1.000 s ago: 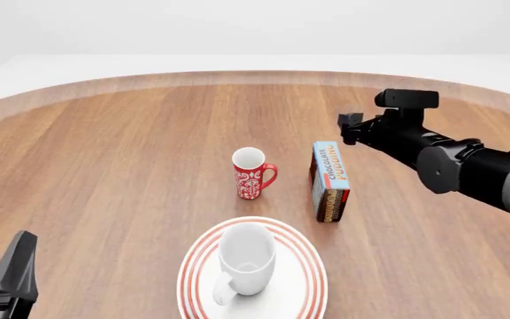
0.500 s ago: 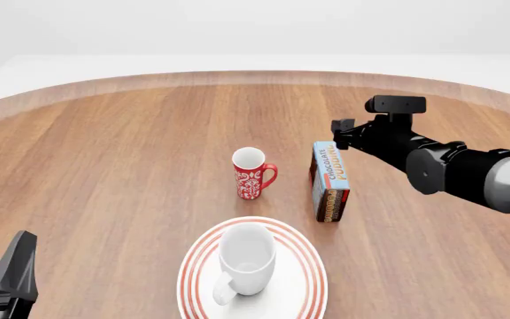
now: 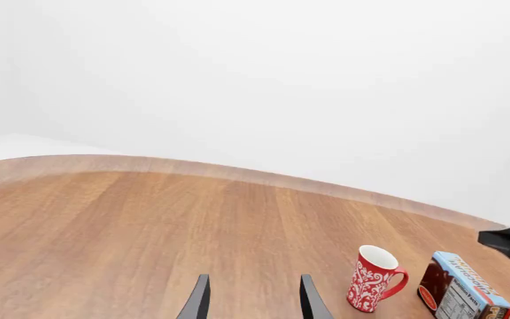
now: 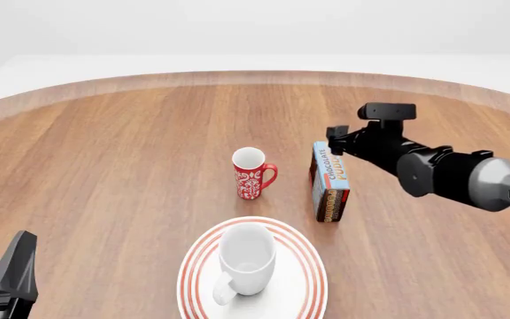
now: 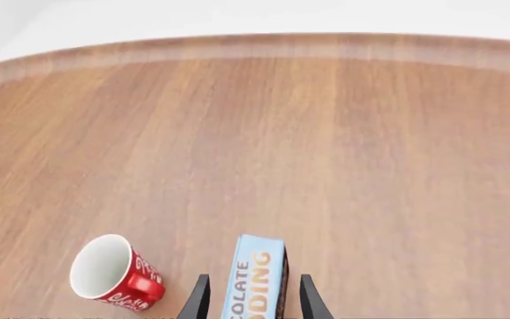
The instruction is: Pick up the white mug and put it on the plate, and put the chocolate pudding to the right of the plate.
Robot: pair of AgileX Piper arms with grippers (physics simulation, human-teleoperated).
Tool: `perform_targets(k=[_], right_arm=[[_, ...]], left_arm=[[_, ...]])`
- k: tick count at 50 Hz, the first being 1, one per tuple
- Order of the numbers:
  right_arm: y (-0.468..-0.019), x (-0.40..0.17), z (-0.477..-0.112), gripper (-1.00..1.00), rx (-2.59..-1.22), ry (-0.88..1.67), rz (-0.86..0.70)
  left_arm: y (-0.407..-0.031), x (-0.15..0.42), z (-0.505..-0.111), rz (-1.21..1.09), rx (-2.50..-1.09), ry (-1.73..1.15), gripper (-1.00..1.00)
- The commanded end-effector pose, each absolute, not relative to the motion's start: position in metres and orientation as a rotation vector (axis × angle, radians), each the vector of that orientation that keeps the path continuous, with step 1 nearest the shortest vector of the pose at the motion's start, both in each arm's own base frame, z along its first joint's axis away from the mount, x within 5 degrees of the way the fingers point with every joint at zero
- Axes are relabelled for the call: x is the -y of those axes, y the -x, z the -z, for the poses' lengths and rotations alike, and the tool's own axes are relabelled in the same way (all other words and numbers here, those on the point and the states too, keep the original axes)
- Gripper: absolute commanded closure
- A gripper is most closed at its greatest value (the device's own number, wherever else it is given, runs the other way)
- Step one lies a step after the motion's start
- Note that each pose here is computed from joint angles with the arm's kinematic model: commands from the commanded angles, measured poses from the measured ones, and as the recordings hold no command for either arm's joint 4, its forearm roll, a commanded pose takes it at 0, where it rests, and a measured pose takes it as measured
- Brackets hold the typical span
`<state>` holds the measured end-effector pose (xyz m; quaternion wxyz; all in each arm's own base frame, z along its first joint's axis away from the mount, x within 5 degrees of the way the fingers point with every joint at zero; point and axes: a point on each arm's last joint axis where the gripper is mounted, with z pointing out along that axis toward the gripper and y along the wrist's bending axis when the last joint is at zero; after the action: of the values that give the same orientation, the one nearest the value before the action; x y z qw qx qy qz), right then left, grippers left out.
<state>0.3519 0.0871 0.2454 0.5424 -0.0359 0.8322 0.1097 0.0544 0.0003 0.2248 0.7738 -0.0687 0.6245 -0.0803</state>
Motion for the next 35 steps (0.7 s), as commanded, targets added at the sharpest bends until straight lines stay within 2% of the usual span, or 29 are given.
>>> perform_targets(k=[1,35], right_arm=[[-0.354,-0.089,-0.237,-1.00,-1.993,0.087,-0.262],[-0.359,-0.097,-0.218,-1.00,-2.038,0.098,-0.270]], left_arm=[[-0.054,0.000,-0.225,0.175,-1.353,0.148,-1.00],[-0.054,0.000,-0.225,0.179,-1.353,0.150,-1.00]])
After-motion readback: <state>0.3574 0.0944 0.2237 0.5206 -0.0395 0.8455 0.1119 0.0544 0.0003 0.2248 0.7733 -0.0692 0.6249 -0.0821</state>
